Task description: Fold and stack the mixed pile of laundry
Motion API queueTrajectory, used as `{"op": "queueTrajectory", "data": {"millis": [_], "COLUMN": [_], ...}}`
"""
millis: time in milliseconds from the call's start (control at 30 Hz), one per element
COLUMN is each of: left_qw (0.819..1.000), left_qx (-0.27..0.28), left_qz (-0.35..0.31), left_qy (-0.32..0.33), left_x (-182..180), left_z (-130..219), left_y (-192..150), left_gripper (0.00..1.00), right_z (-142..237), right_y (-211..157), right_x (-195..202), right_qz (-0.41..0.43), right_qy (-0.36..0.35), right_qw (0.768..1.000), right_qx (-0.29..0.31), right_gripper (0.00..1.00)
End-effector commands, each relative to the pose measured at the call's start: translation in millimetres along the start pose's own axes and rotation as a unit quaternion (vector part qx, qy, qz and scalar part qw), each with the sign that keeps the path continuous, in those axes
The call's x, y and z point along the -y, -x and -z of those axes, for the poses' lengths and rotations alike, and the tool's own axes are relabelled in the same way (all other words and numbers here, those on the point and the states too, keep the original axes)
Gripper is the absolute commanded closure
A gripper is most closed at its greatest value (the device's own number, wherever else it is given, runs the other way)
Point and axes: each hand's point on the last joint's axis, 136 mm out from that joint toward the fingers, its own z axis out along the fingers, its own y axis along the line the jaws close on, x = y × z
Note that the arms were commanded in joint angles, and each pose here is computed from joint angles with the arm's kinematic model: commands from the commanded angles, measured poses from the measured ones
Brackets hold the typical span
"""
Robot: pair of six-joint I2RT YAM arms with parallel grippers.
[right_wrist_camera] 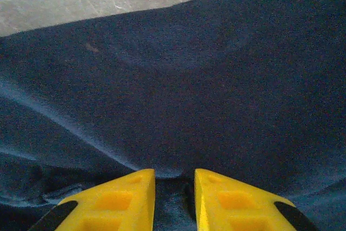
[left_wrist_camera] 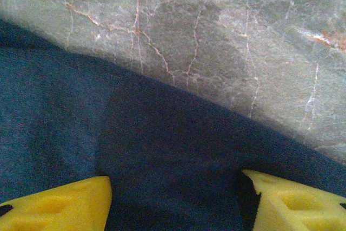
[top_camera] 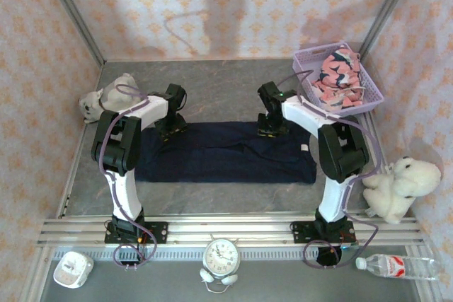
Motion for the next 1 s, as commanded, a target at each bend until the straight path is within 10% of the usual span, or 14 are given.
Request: {"op": "queueTrajectory", "data": {"millis": [0,433,733,967], "left_qw": [0.998,0.997,0.998,0.998], "left_qx": [-0.024,-0.025,-0.024,-0.027], "left_qz": [0.003,0.009,0.012,0.014], "left_qy": [0.063,0.067,0.064,0.063], "left_x": [-32,-34,-31,-31], "left_z": [-20,-23,-24,-24], "left_y": [-12,-8,-6,-8], "left_gripper": [0.36,0.37,0.36,0.36], "right_z": [4,66,93,107], "right_y": [4,-21,-124,-124], "right_x": [9,6,-52,-50], "right_qz": [-0.008,-0.018,0.082,0.094], "right_qy": [-0.022,0.026,0.12,0.115], "right_qw": [1.0,0.999,0.987,0.988], "right_qx": [0.015,0.035,-0.071,-0.044], "right_gripper": [0.88,1.0,1.0,0.67]}}
